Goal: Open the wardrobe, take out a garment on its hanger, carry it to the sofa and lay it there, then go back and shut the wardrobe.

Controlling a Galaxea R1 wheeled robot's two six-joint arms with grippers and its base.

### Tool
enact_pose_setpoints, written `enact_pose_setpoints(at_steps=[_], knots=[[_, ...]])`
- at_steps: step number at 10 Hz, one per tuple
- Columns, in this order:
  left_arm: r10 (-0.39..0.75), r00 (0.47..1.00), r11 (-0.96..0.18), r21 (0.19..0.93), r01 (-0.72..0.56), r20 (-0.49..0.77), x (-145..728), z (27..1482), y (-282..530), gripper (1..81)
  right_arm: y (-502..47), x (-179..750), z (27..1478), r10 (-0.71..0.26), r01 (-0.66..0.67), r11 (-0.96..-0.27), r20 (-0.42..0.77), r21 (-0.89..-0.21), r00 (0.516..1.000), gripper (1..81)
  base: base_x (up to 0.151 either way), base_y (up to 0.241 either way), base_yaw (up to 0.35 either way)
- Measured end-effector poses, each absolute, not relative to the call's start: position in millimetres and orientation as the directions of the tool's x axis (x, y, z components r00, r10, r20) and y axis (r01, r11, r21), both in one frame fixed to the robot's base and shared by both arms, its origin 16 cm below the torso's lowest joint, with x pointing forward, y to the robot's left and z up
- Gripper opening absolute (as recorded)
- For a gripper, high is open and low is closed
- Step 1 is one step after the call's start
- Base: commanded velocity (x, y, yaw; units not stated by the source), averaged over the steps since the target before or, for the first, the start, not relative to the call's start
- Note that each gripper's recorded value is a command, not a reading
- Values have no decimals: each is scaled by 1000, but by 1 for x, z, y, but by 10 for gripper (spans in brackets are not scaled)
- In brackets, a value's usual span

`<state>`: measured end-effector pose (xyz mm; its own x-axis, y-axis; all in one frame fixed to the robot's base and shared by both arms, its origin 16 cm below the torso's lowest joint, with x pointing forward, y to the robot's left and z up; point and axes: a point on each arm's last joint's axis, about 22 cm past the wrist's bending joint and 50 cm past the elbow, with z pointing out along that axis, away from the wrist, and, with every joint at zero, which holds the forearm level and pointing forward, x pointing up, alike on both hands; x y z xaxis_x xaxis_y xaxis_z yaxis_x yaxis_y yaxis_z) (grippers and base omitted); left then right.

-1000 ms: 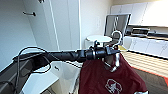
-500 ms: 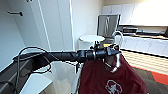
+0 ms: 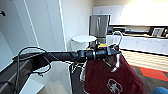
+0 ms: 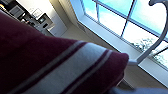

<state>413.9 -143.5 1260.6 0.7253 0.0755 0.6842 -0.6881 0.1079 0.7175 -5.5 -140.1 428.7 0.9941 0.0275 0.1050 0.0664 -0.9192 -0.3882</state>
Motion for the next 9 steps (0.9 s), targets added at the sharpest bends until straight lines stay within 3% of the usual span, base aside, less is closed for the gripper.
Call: enact_pose_setpoints(at_steps=[9], knots=[[76, 724, 109, 716, -689, 685, 413, 1261, -142, 10, -140, -5, 429, 25, 64, -919, 104, -388, 994, 811, 0, 0, -207]])
